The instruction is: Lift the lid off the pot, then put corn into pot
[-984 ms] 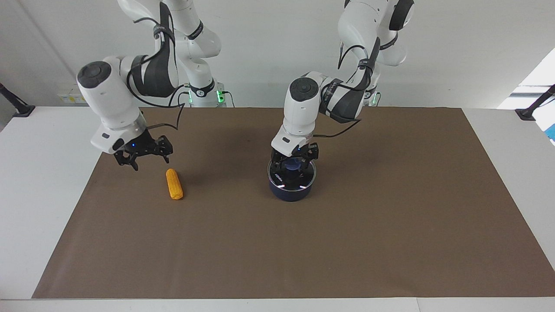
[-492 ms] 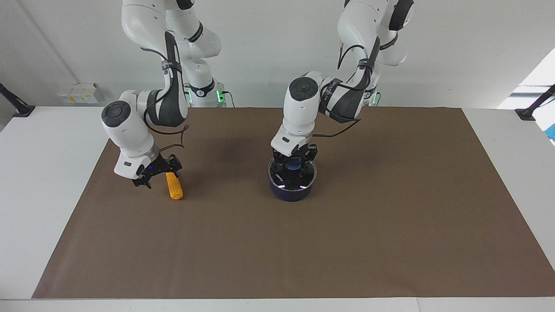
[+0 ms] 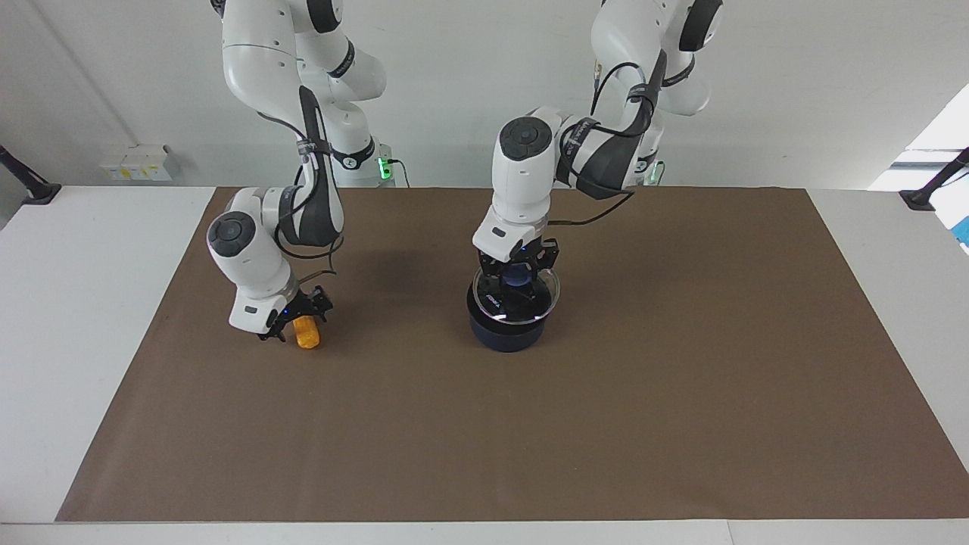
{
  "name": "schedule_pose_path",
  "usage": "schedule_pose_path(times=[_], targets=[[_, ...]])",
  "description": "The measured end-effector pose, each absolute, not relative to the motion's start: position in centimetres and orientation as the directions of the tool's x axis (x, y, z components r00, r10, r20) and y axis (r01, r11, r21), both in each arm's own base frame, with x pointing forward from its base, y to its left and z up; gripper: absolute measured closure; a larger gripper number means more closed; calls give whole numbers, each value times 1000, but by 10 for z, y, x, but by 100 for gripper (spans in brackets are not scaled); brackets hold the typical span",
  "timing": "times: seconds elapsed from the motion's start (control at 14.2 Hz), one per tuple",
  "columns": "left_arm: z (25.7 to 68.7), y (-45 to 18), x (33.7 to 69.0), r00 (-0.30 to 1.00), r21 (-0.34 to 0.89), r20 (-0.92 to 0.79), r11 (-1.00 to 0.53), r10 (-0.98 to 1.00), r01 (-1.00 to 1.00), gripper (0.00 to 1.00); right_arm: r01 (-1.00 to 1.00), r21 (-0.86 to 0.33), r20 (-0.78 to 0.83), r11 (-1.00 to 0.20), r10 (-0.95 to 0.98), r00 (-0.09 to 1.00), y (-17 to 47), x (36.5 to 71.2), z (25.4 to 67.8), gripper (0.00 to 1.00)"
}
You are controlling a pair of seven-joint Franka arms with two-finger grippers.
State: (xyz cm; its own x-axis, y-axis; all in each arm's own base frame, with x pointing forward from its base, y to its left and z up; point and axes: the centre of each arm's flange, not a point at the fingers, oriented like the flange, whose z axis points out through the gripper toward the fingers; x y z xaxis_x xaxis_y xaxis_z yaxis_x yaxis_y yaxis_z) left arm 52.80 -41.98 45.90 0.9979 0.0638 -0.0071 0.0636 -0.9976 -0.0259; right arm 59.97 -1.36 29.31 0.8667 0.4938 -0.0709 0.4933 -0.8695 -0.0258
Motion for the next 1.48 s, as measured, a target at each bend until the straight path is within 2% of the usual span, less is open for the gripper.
schedule_pose_path(times=[0.07,0.14,0.28,0.56,0.77,1.05,1.26,1.48], targets=[[474,-415,529,998,-21,3,-997,70,70,35,494,-26,-71,-869,495,866,-13,600,293,29],[487,-409,529,997,-19,10,-997,74,74,35,495,-26,-71,-868,496,866,-12,600,293,45],[509,-390,533,998,-16,19,-998,67,67,35,495,-26,-71,-868,496,866,-12,600,293,62],[549,-328,554,999,-5,40,-1000,-14,-14,35,491,-20,-62,-871,492,869,-13,604,307,62],[554,-275,576,996,-15,30,-996,-86,-85,35,429,-33,-86,-903,430,899,-3,616,366,62],[543,-201,601,989,-26,-9,-989,-144,-144,35,285,-31,-64,-958,287,956,57,624,459,62],[530,-143,609,983,-1,-48,-984,-177,-177,35,174,-34,-37,-984,175,984,109,623,487,62],[517,-88,604,976,32,-69,-978,-208,-206,35,105,-38,-12,-994,106,994,187,613,493,62]])
